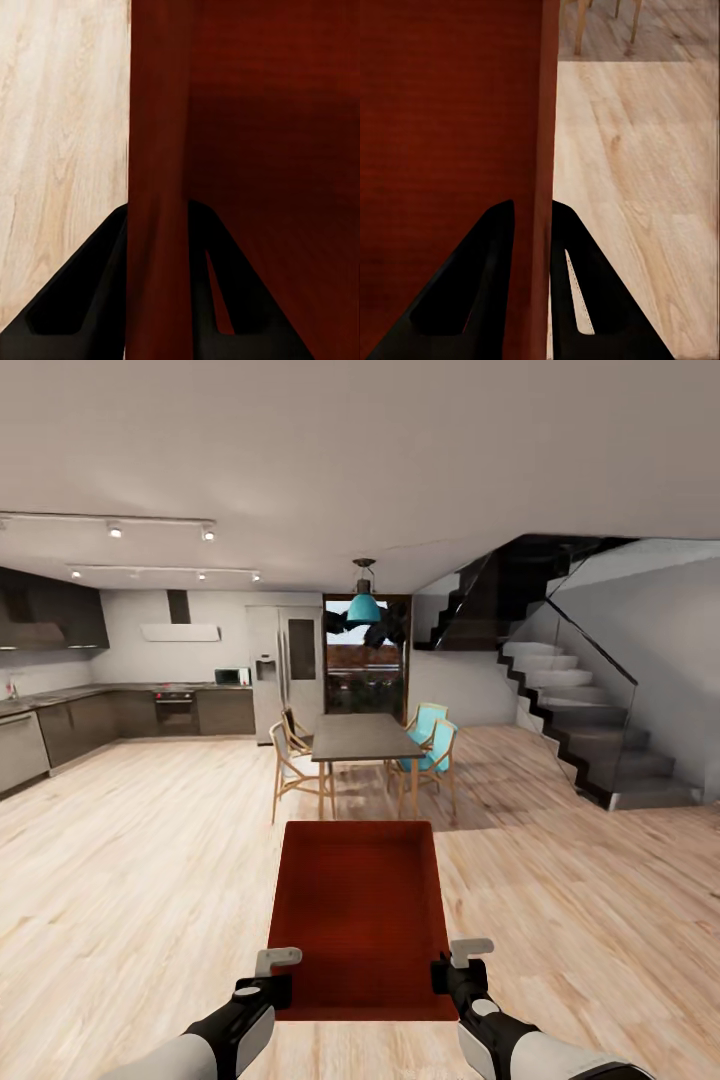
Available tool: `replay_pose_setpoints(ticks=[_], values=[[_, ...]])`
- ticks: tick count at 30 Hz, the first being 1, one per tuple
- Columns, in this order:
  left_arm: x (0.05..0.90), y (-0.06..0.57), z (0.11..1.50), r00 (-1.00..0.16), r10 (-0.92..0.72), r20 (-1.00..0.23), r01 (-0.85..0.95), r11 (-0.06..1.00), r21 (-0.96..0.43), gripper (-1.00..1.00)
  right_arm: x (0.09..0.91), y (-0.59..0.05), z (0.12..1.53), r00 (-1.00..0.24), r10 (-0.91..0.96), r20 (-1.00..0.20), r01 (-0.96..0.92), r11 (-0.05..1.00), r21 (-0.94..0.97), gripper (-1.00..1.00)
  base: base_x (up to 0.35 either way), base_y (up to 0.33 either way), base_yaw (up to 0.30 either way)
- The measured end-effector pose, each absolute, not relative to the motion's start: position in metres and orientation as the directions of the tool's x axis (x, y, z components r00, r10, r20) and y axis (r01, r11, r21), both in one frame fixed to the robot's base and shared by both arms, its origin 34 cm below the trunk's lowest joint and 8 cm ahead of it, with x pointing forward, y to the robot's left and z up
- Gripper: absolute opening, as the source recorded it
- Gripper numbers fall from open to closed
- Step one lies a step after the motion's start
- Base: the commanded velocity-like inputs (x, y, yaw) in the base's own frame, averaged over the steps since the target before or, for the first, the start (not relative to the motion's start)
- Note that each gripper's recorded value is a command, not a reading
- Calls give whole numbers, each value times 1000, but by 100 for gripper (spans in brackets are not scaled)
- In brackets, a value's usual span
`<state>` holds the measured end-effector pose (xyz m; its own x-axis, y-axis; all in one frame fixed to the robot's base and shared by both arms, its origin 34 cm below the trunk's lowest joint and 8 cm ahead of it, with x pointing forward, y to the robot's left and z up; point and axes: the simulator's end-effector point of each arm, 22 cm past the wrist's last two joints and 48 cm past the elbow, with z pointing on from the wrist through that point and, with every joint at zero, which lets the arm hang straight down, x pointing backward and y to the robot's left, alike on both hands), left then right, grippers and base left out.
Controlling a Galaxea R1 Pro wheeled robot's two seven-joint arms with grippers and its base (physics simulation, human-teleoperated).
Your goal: Move the two storage containers from the living room to the garage. In the garage, place one container on the floor and stack the other container on top of it (either order is fine).
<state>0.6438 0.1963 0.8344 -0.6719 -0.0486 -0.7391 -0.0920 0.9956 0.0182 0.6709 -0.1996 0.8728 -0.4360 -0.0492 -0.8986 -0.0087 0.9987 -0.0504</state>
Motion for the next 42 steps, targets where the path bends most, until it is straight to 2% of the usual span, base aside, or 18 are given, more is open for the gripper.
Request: replay_pose_setpoints(ticks=[17,22,33,42], values=[[644,196,834,-672,-48,-739,-92,996,18,-100,671,-200,873,-436,-48,-899,-8,999,-50,-100,6,0,-283],[643,196,835,-671,-49,-740,-92,996,18,-100,671,-200,873,-435,-49,-899,-9,999,-50,-100,263,0,-245],[643,196,835,-671,-49,-740,-93,996,18,-100,671,-199,873,-435,-48,-899,-9,999,-49,-100,318,0,-48],[643,196,835,-671,-48,-740,-92,996,18,-100,670,-200,873,-435,-48,-899,-8,999,-49,-100,321,0,-254]])
